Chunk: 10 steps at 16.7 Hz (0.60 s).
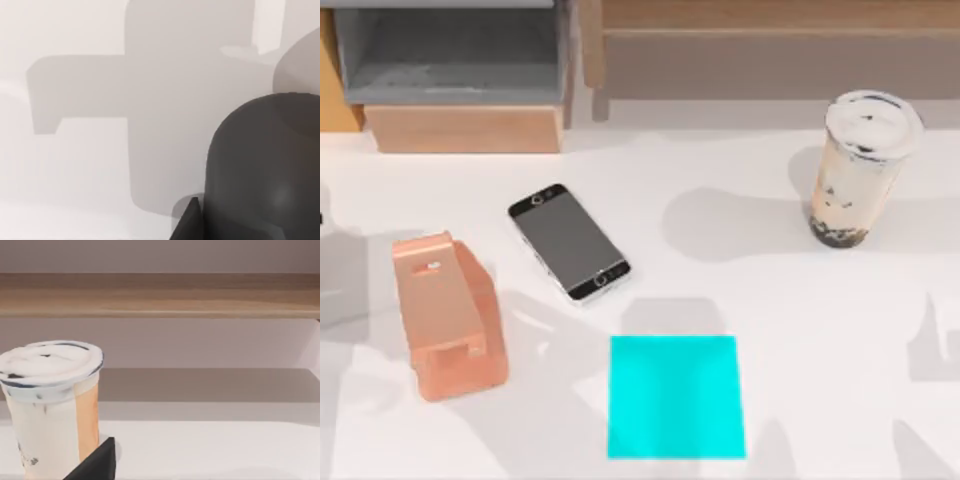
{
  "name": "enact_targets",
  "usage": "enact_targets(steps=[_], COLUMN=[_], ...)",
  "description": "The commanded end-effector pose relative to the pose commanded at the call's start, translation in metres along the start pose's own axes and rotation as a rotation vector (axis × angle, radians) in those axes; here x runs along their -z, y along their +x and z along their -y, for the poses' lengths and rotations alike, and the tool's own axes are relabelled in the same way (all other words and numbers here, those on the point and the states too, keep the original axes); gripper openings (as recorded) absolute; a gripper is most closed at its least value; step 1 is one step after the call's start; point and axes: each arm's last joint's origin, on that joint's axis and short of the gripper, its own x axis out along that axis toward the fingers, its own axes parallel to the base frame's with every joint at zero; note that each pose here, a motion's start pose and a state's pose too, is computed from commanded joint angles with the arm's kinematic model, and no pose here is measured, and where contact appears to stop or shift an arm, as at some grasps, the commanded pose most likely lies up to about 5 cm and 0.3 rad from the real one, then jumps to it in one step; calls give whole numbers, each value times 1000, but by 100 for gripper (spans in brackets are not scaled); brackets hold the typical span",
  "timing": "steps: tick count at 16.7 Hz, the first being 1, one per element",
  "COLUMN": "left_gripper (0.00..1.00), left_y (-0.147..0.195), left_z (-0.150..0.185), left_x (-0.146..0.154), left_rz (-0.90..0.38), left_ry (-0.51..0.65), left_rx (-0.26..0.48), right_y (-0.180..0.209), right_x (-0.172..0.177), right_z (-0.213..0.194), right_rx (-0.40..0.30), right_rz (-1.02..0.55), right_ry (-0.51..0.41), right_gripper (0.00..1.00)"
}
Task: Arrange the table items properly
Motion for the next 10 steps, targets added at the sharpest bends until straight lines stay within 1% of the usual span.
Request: enact_targets(steps=[1, 3, 5, 8, 10], left_gripper=[0, 0, 0, 0, 0], left_y=[-1, -15, -34, -62, -86], left_z=[0, 1, 1, 0, 0], left_x=[0, -4, -6, -3, -2], left_rz=[2, 17, 15, -38, -22], left_ry=[-1, -2, -2, -2, -2], left_rx=[0, 4, 4, -9, -5], right_y=[0, 0, 0, 0, 0], right_x=[0, 0, 0, 0, 0], right_z=[0, 0, 0, 0, 0], right_rx=[0, 0, 0, 0, 0], right_rz=[0, 0, 0, 0, 0], right_ry=[0, 0, 0, 0, 0], right_gripper=[100, 100, 100, 100, 100])
